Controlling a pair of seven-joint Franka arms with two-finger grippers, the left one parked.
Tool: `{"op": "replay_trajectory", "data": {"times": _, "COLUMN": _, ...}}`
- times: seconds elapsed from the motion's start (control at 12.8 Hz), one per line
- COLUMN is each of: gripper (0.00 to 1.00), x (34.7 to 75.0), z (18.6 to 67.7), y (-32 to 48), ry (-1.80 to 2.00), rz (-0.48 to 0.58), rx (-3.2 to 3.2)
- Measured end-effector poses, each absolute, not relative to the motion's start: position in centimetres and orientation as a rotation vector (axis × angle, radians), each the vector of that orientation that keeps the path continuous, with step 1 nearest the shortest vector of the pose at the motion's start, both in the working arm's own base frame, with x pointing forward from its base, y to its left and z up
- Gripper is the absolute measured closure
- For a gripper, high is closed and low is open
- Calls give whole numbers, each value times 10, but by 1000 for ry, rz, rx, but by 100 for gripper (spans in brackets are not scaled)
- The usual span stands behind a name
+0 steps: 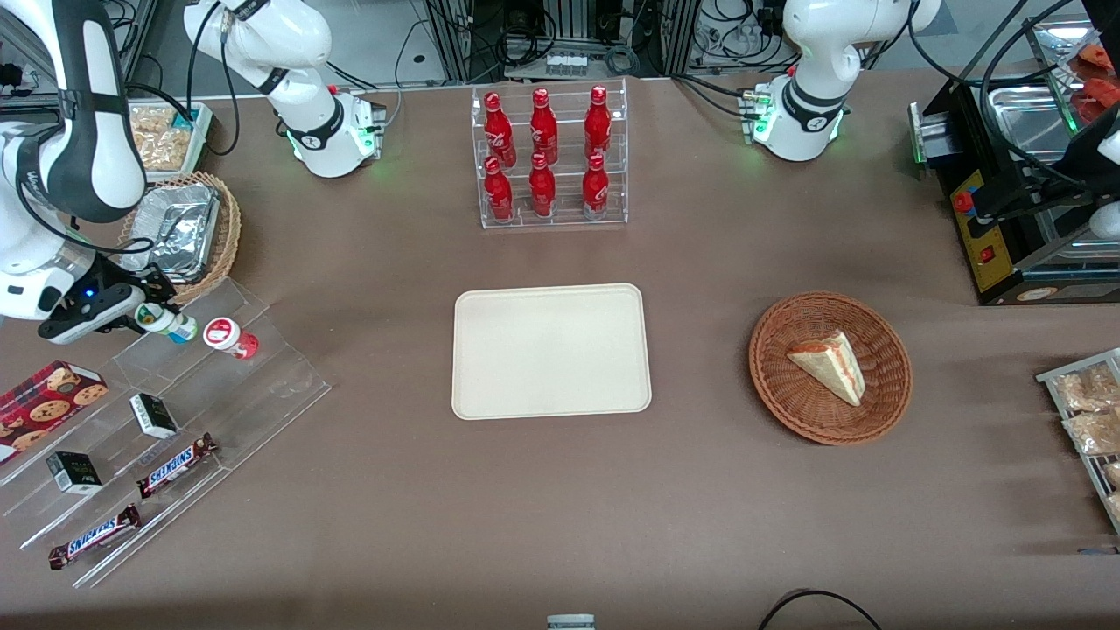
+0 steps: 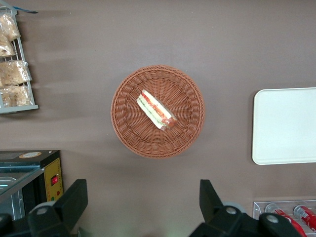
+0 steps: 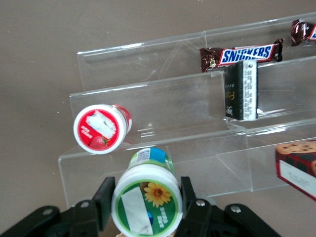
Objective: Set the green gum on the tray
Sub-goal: 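Lift the green gum tub and carry it over the cream tray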
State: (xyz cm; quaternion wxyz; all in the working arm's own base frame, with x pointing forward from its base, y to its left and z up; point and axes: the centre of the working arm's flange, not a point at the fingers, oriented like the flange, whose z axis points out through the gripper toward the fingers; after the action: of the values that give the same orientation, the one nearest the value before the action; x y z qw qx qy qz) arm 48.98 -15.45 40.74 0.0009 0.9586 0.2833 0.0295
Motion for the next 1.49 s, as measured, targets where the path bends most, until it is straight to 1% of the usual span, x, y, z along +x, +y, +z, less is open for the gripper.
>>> {"op": "replay_trajectory", "data": {"times": 0.16, "gripper": 41, "x": 498, "z": 448, "y": -148, "ry": 926, "rz": 45, "rx": 3025}}
{"op": "replay_trajectory", "data": {"times": 0.39, "gripper": 41, "x": 512, "z": 508, "y": -116, "ry": 966, "rz": 16, "rx": 3027}}
{"op": "replay_trajectory", "data": {"times": 0.55, "gripper": 41, "x": 520, "z": 533, "y": -70, "ry": 990, "rz": -15, "rx": 3029}}
{"op": "replay_trajectory", "data": {"times": 0.78, "gripper": 41, "x": 523, "z": 561, "y": 33, "ry": 904, "rz": -45, "rx": 3053}}
{"op": "replay_trajectory", "data": {"times": 1.02, "gripper": 41, "x": 519, "z": 567, "y": 125, "ry": 800, "rz": -43, "rx": 3069}}
{"op": "replay_trajectory", "data": {"times": 1.17, "gripper": 41, "x": 516, "z": 560, "y": 185, "ry": 669, "rz": -62, "rx": 3091}}
{"op": "replay_trajectory", "data": {"times": 1.33, "gripper": 41, "x": 510, "z": 546, "y": 253, "ry": 520, "rz": -89, "rx": 3104}}
{"op": "replay_trajectory", "data": {"times": 1.49, "gripper": 41, "x": 505, "z": 519, "y": 310, "ry": 389, "rz": -128, "rx": 3099}}
